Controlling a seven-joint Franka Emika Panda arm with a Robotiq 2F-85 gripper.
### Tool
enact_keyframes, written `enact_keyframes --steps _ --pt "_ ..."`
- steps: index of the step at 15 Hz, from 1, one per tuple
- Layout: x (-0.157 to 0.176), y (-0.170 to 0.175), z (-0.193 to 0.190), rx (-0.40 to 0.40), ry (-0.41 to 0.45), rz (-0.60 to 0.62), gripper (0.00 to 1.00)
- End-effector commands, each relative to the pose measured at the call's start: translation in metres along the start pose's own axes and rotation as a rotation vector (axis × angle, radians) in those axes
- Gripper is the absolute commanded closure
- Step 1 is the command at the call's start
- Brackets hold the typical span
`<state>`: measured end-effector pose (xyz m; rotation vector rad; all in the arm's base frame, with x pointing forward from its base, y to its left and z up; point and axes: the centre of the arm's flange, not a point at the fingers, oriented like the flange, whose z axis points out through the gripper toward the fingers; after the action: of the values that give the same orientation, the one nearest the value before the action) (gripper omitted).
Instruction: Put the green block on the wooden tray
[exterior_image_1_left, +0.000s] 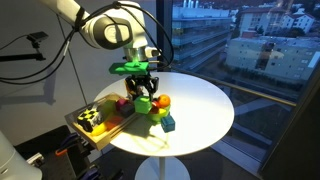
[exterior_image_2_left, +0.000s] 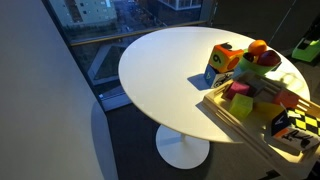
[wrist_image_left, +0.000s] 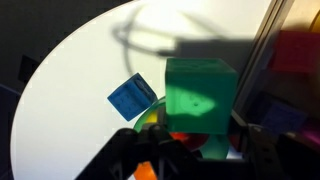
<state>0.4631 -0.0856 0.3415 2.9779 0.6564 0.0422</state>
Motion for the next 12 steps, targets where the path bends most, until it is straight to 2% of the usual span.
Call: enact_keyframes --steps 1,10,11,12 --pt "0.0000 0.0000 -0.0001 0.000 0.000 0.000 0.41" --pt "-0.0002 0.0000 0.0001 0.000 0.000 0.000 0.41" --pt "-0.0002 0.0000 0.0001 0.000 0.000 0.000 0.66" --pt "0.0000 -0.0027 -0.0016 -0.002 0.005 -0.005 0.66"
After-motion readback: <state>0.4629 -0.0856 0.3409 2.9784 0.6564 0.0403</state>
